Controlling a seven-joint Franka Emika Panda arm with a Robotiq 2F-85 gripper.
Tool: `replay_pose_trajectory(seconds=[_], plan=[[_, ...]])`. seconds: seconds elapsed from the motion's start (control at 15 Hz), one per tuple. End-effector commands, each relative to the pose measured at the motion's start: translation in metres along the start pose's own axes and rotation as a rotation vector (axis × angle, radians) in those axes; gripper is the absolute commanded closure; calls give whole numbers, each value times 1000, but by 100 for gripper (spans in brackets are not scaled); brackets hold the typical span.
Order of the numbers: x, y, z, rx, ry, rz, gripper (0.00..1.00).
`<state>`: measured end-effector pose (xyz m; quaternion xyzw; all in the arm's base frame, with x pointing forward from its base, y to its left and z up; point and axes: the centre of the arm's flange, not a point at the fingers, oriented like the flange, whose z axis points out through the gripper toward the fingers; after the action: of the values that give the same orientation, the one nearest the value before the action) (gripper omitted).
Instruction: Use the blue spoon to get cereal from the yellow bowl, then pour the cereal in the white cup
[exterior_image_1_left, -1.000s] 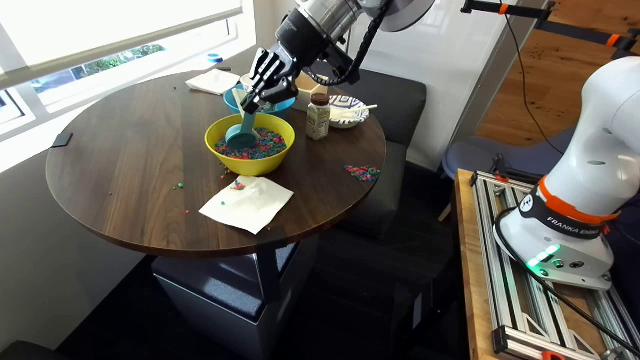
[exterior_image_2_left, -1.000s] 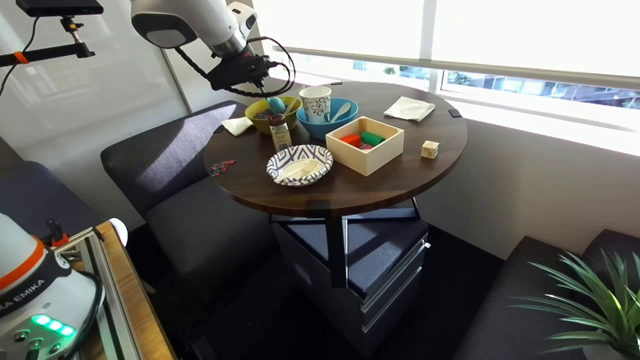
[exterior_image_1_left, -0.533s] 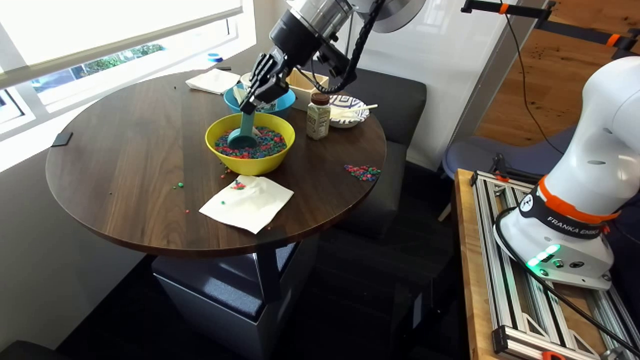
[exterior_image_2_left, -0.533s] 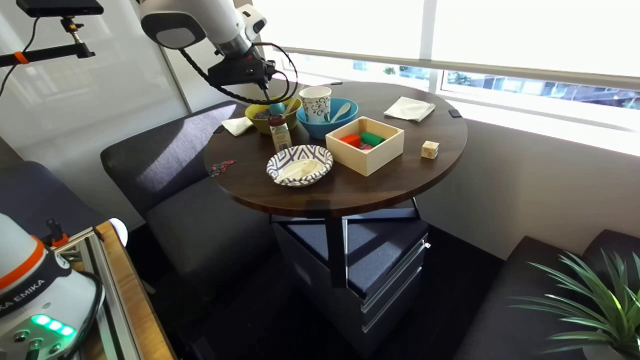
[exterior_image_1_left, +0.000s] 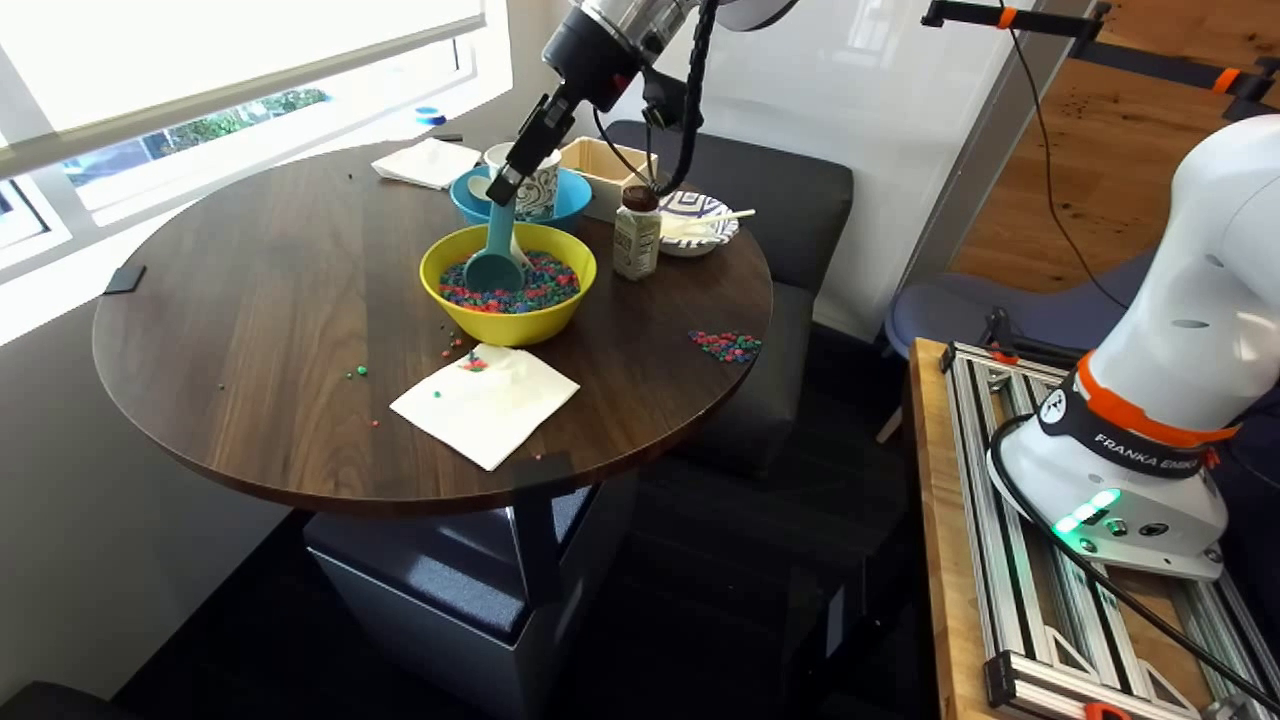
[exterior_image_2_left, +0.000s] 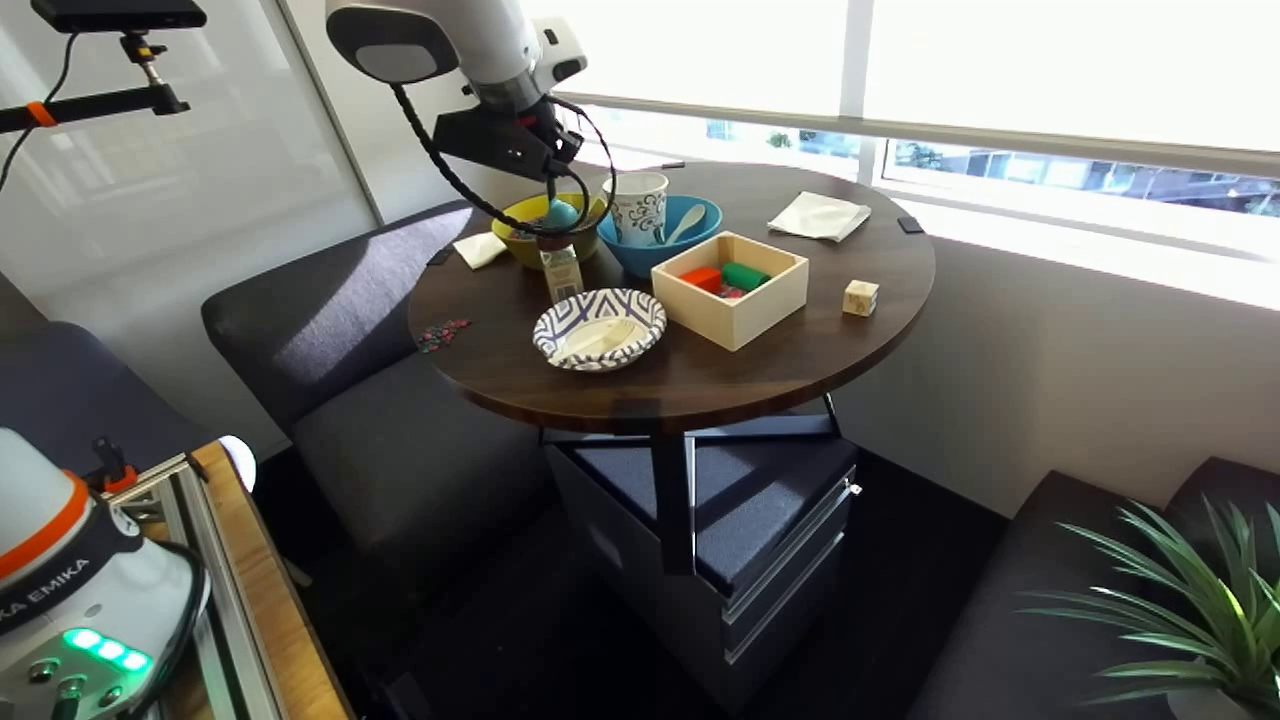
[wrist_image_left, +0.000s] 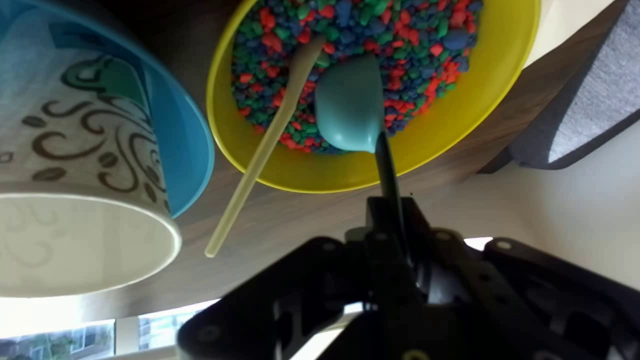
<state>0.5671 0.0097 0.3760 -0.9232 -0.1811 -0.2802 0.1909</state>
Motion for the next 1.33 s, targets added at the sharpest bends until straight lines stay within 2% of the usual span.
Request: replay_pose_trajectory(seconds=[0.0,0.33,0.73,1.27], plan=[[-2,24,4,54,-2,121,98],[-5,30,6,116,-6,185,98],[-7,19,17,194,-57,184,98],[-5,25,23,239,-79,242,98]])
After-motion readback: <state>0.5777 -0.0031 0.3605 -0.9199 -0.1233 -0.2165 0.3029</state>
